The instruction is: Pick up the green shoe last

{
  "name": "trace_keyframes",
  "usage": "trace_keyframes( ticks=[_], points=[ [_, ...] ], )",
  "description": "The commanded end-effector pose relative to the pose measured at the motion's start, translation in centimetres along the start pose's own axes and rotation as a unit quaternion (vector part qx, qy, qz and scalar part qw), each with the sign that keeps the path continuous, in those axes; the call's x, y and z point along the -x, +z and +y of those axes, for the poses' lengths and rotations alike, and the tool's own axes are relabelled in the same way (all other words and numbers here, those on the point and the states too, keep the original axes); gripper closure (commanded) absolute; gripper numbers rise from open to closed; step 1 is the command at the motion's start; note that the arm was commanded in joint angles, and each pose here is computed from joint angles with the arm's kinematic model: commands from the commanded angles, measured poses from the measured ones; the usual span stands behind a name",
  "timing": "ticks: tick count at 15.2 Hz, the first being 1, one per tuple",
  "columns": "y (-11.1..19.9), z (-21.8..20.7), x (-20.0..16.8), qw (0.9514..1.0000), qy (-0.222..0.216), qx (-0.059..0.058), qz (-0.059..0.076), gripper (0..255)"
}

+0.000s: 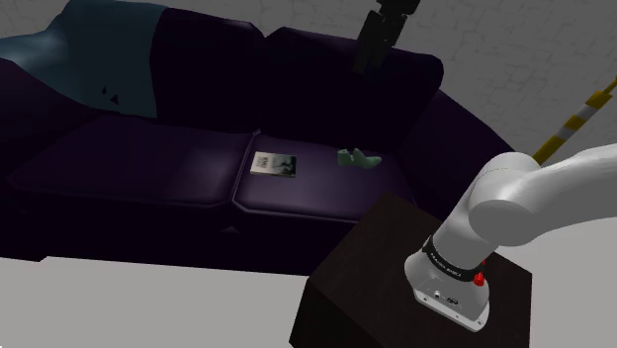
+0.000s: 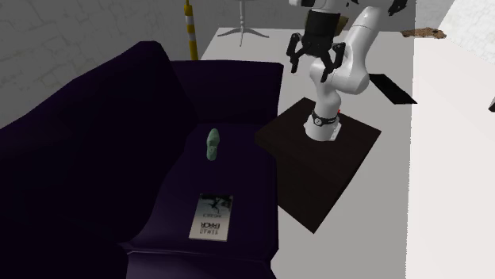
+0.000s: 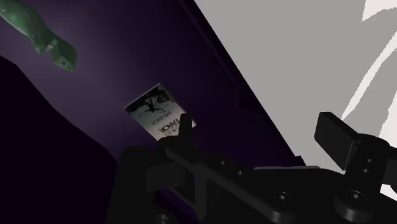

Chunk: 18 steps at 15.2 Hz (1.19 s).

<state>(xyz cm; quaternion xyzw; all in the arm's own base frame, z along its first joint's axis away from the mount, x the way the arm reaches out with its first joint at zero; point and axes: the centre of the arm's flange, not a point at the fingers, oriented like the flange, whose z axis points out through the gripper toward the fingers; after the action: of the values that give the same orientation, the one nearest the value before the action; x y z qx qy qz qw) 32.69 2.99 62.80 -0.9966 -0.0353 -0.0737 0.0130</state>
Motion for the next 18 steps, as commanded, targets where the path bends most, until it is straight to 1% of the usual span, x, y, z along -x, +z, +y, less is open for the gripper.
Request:
trace_keyframes(
  ticks=[1,9,18],
  points=[
    [0.0,0.0,0.0,1.0000,0.000,0.000,0.000,0],
    [8.1,6.1,1.1,0.9985,-0.051,0.015,-0.007,0],
    [17.1,13.4,1.6,0.9935,-0.109,0.033,-0.014,0]
  ],
)
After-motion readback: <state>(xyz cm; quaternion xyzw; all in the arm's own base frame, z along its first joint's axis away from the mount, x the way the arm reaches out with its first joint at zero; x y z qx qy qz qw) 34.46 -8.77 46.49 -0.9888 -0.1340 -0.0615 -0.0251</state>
